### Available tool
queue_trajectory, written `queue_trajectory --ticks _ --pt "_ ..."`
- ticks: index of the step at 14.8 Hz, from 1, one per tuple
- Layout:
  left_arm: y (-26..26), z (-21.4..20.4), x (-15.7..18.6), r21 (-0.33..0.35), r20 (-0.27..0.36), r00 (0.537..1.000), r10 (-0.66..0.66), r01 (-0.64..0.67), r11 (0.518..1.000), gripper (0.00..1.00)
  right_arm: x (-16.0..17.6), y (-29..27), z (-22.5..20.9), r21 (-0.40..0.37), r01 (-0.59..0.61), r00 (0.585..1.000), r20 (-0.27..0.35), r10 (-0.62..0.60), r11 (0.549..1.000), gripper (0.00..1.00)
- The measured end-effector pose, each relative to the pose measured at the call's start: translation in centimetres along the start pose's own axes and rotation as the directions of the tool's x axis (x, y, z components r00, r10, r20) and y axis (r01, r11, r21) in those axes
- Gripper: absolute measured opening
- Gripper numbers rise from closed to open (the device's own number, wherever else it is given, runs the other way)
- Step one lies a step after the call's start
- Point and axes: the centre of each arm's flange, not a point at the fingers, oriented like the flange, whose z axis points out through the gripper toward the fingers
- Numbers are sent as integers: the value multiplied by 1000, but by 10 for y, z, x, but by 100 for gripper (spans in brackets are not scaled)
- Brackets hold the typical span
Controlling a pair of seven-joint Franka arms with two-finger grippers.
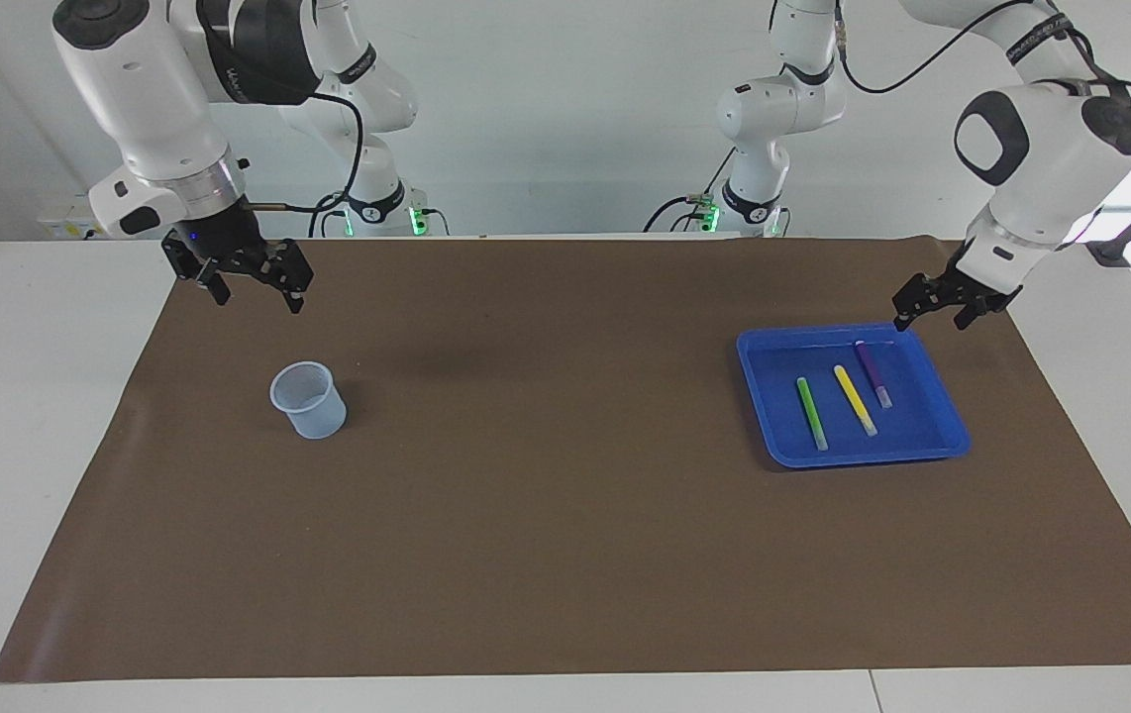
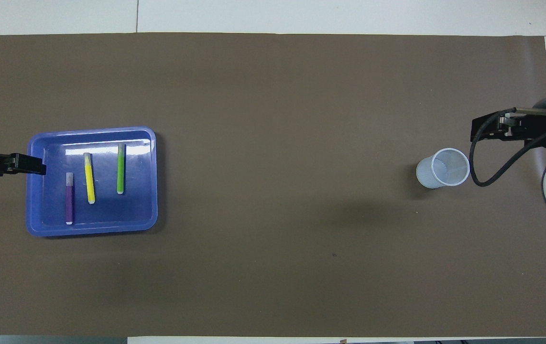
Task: Transfer and insert pens with both arms
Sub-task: 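Move the left gripper over the purple pen in the blue tray, then lower the left gripper and grasp the purple pen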
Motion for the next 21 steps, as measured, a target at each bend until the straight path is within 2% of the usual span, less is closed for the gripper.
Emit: queue_trajectory --ticks 3,6,11,21 --pt "-29 63 15 -7 2 999 51 -51 999 99 0 0 0 0 0 1000 0 0 1000 100" --pt "-34 98 22 -13 11 998 66 -66 998 96 0 0 0 0 0 1000 0 0 1000 100" --pt "-24 124 24 -21 28 996 85 -84 996 88 0 0 0 0 0 1000 0 0 1000 100" --pt "-17 144 13 -30 72 992 100 -98 995 74 0 0 0 0 0 1000 2 0 1000 100"
